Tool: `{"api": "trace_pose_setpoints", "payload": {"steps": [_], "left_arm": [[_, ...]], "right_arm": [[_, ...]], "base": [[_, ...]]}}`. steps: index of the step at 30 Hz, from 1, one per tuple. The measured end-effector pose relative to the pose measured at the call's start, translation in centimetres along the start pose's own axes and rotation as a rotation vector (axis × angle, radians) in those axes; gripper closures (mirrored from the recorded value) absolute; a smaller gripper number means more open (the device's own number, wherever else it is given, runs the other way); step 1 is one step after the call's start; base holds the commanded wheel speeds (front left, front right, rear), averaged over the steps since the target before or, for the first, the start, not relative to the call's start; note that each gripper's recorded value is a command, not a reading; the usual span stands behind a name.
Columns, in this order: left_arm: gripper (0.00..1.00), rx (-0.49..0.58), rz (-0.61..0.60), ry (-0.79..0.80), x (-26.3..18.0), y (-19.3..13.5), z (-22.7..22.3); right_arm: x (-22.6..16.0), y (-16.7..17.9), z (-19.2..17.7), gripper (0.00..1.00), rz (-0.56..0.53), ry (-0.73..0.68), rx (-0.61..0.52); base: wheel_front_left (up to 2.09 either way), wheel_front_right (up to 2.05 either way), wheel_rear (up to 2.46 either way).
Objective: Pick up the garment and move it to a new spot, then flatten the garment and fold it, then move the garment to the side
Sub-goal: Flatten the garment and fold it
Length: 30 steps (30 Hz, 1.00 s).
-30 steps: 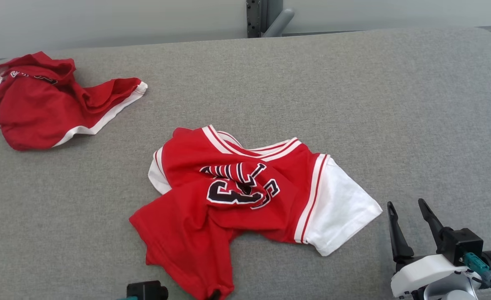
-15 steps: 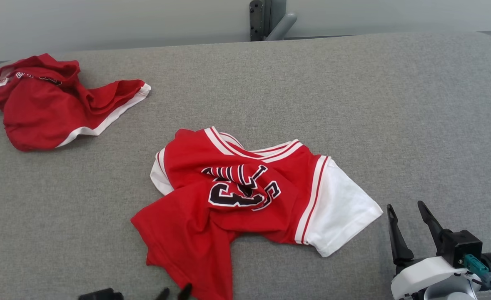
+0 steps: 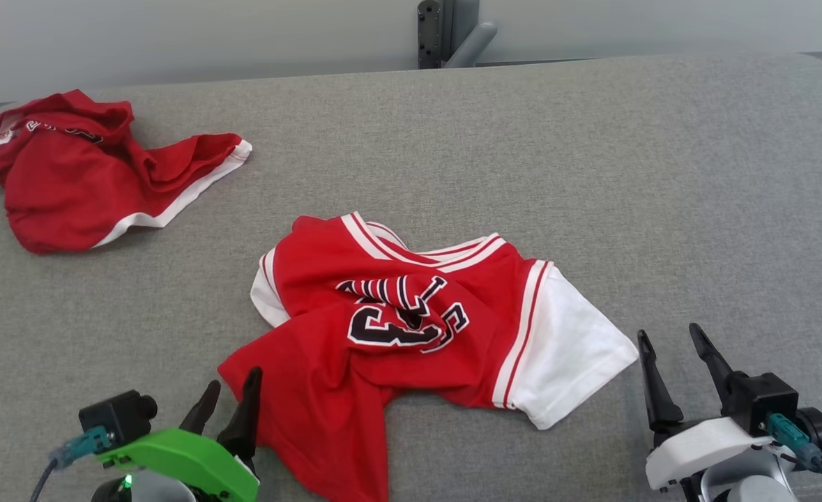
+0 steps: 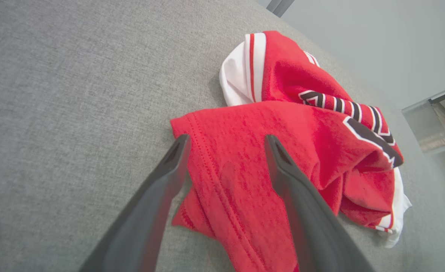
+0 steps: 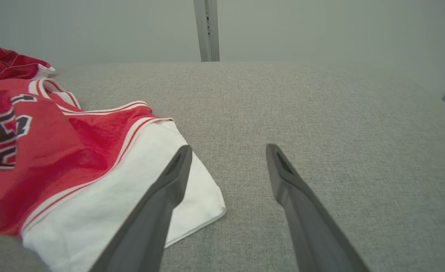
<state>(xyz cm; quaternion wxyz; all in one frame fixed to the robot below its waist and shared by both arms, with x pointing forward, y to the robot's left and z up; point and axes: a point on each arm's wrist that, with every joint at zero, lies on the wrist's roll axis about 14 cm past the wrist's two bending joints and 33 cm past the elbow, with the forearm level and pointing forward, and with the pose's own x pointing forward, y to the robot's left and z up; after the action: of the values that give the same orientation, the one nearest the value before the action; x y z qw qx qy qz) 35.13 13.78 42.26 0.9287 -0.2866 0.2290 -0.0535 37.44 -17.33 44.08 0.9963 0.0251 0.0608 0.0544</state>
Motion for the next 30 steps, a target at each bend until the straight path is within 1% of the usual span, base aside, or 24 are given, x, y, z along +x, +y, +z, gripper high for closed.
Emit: {"api": "trace_pose_setpoints", "payload": {"steps": [4,6,11,17,21,22,23,26,30], "left_arm": [[0.0,0.029,0.045,0.081,1.6,1.5,-0.5],[0.0,0.023,0.032,0.146,1.9,1.6,-1.3],[0.0,-0.003,-0.029,0.261,2.2,0.7,-2.9],[0.0,-0.081,-0.095,0.377,2.2,-0.9,-5.8],[0.0,-0.062,-0.115,0.405,2.7,-1.5,-6.8],[0.74,-0.059,-0.119,0.39,3.1,-1.7,-6.6],[1.0,-0.064,-0.122,0.372,3.5,-2.0,-6.4],[1.0,-0.058,-0.122,0.286,4.9,-2.1,-5.0],[1.0,-0.022,-0.134,0.177,6.6,-2.4,-2.4]], "right_arm": [[0.1,-0.1,0.5,0.0,-0.006,-0.016,0.002],[-0.3,-0.8,0.5,0.0,-0.029,-0.016,0.006],[-1.5,-2.5,-0.1,0.0,-0.089,0.003,0.011],[-1.9,-3.2,-0.4,0.0,-0.122,0.012,0.022],[-2.0,-3.7,-0.3,0.0,-0.14,0.007,0.022],[-2.1,-3.8,-0.3,0.0,-0.143,0.008,0.022],[-2.1,-3.9,-0.3,0.0,-0.147,0.009,0.022],[-2.2,-4.2,-0.3,0.0,-0.156,0.009,0.021],[-2.4,-4.4,-0.3,0.0,-0.164,0.009,0.022]], "base": [[0.0,0.0,0.0],[0.0,0.0,0.0],[0.0,0.0,0.0],[0.0,0.0,0.0],[0.0,0.0,0.0],[0.0,0.0,0.0],[0.0,0.0,0.0],[0.0,0.0,0.0],[0.0,0.0,0.0]]}}
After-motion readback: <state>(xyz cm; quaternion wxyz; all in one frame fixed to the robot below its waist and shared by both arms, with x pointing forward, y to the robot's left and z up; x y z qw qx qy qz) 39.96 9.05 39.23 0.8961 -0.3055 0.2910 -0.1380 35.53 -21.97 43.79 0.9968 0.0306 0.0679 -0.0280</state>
